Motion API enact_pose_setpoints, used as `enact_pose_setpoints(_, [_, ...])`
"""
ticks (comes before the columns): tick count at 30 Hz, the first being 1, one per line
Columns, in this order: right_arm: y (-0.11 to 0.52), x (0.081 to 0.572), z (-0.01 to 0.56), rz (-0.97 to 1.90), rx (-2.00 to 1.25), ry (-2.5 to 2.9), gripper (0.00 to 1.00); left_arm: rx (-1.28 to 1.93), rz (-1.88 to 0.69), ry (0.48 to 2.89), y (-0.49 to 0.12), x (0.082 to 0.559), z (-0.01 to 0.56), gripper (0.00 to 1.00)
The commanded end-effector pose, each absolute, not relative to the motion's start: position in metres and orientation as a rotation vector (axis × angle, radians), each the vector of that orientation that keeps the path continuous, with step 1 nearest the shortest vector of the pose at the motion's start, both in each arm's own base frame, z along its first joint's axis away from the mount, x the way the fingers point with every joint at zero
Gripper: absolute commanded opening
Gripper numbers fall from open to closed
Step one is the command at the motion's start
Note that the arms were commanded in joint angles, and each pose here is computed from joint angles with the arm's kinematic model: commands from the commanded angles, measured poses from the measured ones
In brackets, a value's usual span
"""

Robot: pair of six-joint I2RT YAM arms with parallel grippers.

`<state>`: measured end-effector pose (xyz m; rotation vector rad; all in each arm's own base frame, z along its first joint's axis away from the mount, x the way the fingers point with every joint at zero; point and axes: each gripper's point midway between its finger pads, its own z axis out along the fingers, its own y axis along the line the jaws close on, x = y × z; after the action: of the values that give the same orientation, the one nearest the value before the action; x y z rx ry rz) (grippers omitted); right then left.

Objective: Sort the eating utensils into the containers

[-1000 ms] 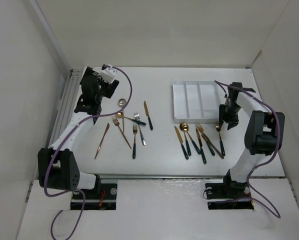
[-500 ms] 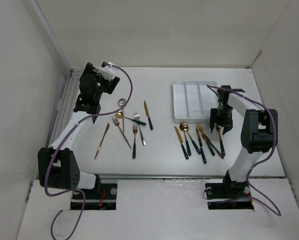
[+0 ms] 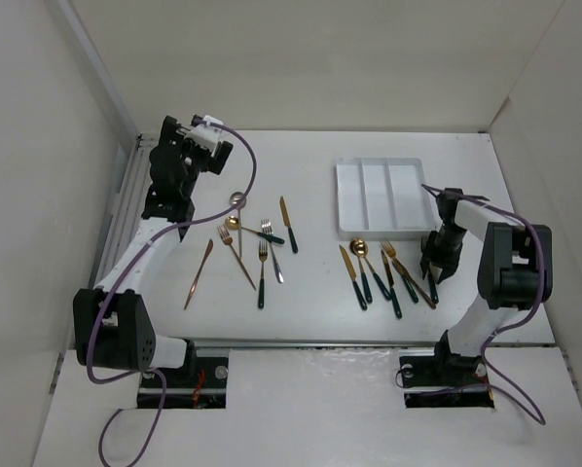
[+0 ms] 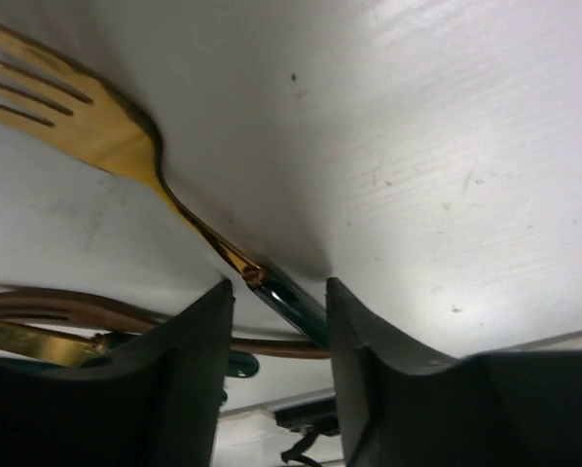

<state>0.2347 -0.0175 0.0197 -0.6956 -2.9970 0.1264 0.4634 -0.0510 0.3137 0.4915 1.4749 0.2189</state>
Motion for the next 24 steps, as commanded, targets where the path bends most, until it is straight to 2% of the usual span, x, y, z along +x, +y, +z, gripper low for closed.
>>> enact_pose_setpoints(1, [-0.018, 0.251, 0.016, 0.105, -0.760, -3.068, 0.47, 0.432, 0.204, 1.356, -0.049, 0.450, 0.357, 1.00])
enact_pose_setpoints(2, [-0.018, 0.251, 0.016, 0.105, -0.760, -3.068, 0.44, 0.421, 0.217, 1.370, -0.043, 0.450, 0.352, 1.00])
enact_pose_setpoints(3, [-0.018, 0.251, 0.013, 0.104, -0.761, -3.073, 0.36, 0.418, 0.219, 1.359, -0.043, 0.447, 0.357, 1.00])
enact_pose_setpoints(5, [-0.019, 0.252, 0.010, 0.117, -0.778, -3.076, 0.26, 0.389, 0.246, 1.362, -0.034, 0.444, 0.359, 1.00])
enact_pose_setpoints(6, [-0.019, 0.253, 0.012, 0.115, -0.781, -3.085, 0.17, 0.383, 0.252, 1.371, -0.032, 0.441, 0.356, 1.00])
enact_pose_setpoints(10, [-0.022, 0.256, 0.021, 0.122, -0.814, -3.136, 0.00, 0.364, 0.244, 1.425, -0.026, 0.435, 0.345, 1.00])
enact_pose_setpoints(15, [-0.030, 0.265, 0.041, 0.188, -0.872, -3.188, 0.00, 0.349, 0.273, 1.514, -0.017, 0.429, 0.318, 1.00])
enact_pose_setpoints(20, [-0.050, 0.298, 0.109, 0.301, -1.027, -3.368, 0.00, 0.288, 0.230, 1.741, -0.019, 0.439, 0.282, 1.00])
enact_pose_setpoints(24, [-0.047, 0.343, 0.173, 0.347, -0.938, -3.609, 0.00, 0.333, 0.227, 1.841, -0.024, 0.437, 0.261, 1.00])
